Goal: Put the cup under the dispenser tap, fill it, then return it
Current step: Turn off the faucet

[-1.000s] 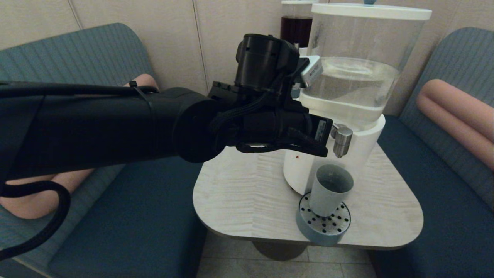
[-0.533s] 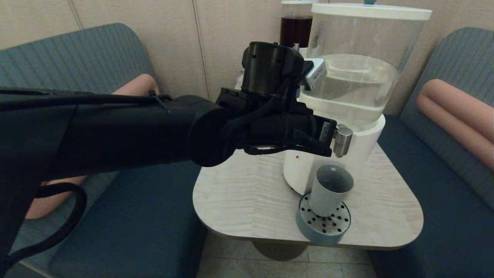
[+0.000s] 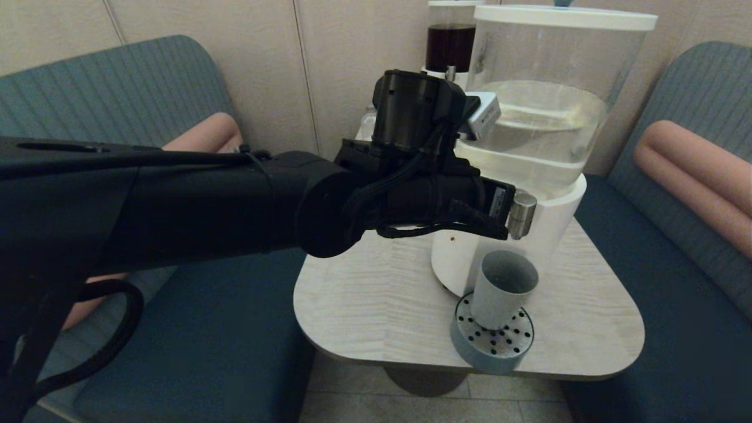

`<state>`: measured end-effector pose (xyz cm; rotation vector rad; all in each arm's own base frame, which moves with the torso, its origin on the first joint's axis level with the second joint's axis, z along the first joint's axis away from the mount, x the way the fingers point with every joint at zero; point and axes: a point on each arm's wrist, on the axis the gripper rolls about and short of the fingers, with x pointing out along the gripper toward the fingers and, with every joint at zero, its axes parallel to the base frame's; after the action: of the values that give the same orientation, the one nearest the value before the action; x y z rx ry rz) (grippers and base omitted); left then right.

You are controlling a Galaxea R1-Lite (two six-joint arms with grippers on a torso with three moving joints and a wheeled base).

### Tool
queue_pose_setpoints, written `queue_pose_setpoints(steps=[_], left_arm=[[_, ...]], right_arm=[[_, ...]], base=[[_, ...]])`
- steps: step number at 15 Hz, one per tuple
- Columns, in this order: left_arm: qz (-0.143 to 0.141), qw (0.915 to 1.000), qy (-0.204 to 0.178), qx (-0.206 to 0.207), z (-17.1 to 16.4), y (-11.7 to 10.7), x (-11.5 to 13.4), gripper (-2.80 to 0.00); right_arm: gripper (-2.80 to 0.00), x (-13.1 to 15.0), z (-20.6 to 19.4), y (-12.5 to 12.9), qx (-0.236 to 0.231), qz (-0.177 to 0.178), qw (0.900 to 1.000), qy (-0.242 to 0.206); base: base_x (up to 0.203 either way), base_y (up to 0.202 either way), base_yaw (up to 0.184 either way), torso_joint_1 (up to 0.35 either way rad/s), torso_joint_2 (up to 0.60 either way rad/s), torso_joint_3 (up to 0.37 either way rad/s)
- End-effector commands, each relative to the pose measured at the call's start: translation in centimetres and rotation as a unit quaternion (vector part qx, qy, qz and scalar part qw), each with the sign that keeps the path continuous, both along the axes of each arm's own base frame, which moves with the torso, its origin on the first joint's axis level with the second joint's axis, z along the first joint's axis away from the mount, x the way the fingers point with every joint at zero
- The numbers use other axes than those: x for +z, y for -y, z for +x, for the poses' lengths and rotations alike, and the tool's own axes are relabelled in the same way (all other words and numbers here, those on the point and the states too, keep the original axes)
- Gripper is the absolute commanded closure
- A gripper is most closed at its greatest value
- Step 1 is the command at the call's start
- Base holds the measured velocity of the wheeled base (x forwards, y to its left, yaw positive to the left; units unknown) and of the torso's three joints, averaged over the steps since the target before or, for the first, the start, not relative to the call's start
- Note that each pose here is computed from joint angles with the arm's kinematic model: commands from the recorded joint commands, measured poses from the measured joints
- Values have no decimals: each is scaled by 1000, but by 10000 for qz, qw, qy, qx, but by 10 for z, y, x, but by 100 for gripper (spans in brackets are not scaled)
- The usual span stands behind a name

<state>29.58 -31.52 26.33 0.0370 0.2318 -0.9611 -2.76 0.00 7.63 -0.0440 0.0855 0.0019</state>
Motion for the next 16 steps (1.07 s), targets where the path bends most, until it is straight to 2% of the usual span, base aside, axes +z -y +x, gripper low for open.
queue_pose_setpoints(steps=[1, 7, 10, 16], left_arm=[[-39, 10000, 15, -75, -1, 1, 1, 0], [-186, 9985, -26, -518, -9, 3, 7, 0], [-427, 9967, 151, -679, -8, 7, 9, 0], [-439, 9955, 157, -822, -11, 9, 8, 0]], right_arm=[[0, 0, 0, 0, 0, -2, 10000, -2], [0, 0, 0, 0, 0, -2, 10000, 0], [0, 0, 0, 0, 0, -2, 10000, -2], [0, 0, 0, 0, 0, -2, 10000, -2]], base=[[0, 0, 0, 0, 0, 0], [0, 0, 0, 0, 0, 0], [0, 0, 0, 0, 0, 0], [0, 0, 0, 0, 0, 0]])
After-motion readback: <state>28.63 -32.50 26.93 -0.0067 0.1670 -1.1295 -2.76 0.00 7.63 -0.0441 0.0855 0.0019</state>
